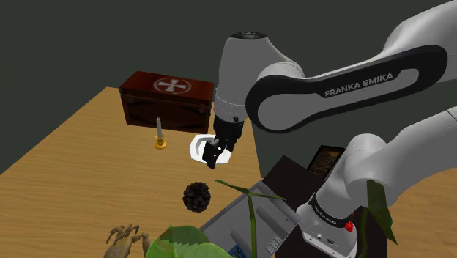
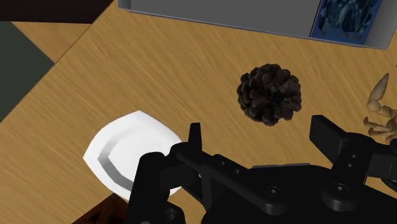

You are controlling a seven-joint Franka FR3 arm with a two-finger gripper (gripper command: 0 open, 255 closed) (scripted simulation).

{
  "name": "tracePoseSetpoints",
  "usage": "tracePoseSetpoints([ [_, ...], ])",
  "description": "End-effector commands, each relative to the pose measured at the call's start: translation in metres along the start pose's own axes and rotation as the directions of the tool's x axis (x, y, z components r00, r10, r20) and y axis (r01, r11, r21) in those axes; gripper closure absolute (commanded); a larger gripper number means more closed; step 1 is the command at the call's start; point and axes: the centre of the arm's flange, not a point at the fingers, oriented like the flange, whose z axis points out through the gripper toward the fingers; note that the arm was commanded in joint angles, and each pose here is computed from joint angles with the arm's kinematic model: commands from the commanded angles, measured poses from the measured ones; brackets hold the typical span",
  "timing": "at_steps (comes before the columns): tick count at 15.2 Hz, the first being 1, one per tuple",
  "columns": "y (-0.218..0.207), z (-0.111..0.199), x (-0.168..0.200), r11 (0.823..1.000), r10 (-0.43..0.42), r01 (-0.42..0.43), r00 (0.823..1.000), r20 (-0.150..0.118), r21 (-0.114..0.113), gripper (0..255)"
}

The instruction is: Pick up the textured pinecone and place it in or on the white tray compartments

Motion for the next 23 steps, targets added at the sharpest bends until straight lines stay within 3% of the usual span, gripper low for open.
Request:
tracePoseSetpoints([
  [1,-0.019,0.022,0.004,1.0,-0.001,0.001,1.0,-0.001,-0.002,0],
  [5,-0.056,0.06,0.012,1.0,-0.003,0.003,1.0,0.0,-0.011,0],
  [13,-0.059,0.103,0.013,1.0,-0.003,0.003,1.0,0.0,-0.012,0],
  [21,-0.059,0.103,0.013,1.0,-0.003,0.003,1.0,0.0,-0.012,0],
  [22,-0.059,0.103,0.013,1.0,-0.003,0.003,1.0,0.0,-0.012,255],
  [23,-0.059,0.103,0.013,1.0,-0.003,0.003,1.0,0.0,-0.012,255],
])
